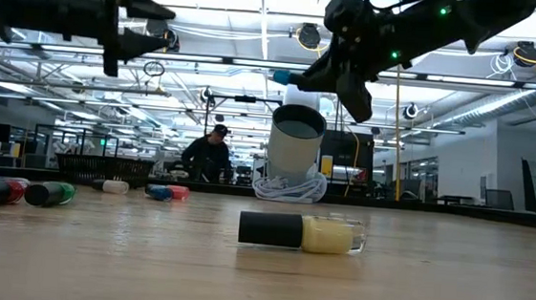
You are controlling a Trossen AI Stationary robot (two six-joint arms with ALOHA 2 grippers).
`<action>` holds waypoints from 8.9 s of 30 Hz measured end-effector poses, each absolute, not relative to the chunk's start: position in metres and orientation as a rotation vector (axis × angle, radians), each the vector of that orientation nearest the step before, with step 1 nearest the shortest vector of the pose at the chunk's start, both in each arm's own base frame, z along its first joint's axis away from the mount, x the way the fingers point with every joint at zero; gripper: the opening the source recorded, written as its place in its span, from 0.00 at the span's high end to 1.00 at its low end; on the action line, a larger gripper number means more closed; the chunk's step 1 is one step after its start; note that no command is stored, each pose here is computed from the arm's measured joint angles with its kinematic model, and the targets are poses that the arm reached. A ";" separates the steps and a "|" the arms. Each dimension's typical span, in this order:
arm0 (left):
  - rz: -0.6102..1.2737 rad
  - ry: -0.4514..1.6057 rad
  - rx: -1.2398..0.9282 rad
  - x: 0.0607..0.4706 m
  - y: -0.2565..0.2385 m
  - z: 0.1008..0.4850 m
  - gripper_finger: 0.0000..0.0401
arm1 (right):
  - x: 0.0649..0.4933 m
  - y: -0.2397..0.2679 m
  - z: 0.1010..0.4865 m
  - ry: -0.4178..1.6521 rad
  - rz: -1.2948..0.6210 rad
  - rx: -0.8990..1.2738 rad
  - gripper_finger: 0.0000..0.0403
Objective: Pick & Place Nail Polish
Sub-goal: Put the blue nail polish bottle into the black basket
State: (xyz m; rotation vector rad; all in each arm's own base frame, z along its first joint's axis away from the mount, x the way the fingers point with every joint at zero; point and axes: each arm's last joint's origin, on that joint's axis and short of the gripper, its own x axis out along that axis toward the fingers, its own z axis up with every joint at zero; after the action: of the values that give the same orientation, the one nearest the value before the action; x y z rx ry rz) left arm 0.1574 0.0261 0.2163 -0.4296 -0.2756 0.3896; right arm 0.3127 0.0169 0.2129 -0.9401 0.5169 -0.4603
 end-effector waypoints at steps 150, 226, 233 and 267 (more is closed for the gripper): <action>0.145 0.135 -0.541 0.309 -0.015 0.207 0.40 | 0.308 0.027 0.200 0.346 -0.173 -0.735 0.88; 0.194 0.077 -0.431 0.321 -0.007 0.195 0.87 | 0.307 0.026 0.201 0.345 -0.241 -0.660 0.73; 0.297 0.097 -0.332 0.315 -0.011 0.201 0.87 | 0.306 0.032 0.201 0.345 -0.243 -0.660 0.58; 1.315 0.228 -0.457 0.175 0.086 0.168 0.87 | 0.287 0.025 0.228 0.341 -0.268 -0.557 0.51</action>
State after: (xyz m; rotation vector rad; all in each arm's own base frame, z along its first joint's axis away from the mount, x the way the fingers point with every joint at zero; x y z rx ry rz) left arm 0.1752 0.0857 0.1678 -0.4569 0.2282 1.3152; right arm 0.2869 0.0246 0.2277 -0.5570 0.3408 -0.2685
